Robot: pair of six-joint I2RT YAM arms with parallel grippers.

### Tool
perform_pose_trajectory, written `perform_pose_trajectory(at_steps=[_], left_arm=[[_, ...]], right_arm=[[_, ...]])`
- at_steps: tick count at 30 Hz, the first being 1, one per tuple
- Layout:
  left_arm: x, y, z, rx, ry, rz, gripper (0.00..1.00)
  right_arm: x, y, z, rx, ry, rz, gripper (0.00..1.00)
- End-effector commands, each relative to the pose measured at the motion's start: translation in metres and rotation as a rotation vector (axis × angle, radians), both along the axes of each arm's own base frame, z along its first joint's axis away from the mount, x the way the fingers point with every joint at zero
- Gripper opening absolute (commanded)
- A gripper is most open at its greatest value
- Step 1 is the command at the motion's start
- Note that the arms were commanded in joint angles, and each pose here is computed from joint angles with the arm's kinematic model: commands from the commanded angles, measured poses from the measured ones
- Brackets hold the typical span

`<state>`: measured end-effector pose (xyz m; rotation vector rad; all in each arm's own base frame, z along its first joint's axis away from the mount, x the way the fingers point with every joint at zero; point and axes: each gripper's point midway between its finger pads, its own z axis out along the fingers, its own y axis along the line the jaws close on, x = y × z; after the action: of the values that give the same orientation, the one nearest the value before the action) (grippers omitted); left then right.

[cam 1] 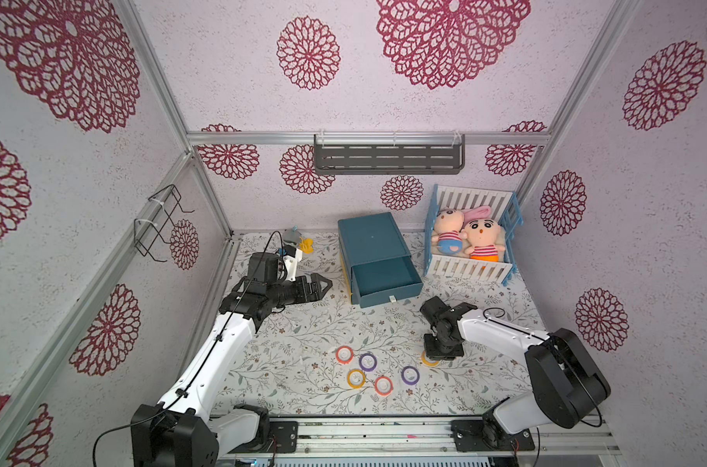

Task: Place the transparent tape into the drawer according to color
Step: Pick up the tape at the center of the board.

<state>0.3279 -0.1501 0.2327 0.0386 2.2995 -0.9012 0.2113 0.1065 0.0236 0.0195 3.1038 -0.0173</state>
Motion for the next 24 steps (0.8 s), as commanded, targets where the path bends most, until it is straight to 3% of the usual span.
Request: perform_pose_trajectory(at_steps=[1, 13, 24], left_arm=[[-0.002, 0.002, 0.002, -0.005, -0.014, -0.005, 0.97], [-0.003, 0.002, 0.003, -0.008, -0.016, -0.005, 0.97], [-0.004, 0.002, 0.002, -0.015, -0.007, -0.002, 0.97]], right_arm=[[0.008, 0.001, 0.018, 0.018, -0.044, -0.025, 0.00], [0.019, -0.003, 0.048, 0.021, -0.098, -0.042, 0.00], [0.038, 0.000, 0.106, 0.060, -0.186, -0.055, 0.00]])
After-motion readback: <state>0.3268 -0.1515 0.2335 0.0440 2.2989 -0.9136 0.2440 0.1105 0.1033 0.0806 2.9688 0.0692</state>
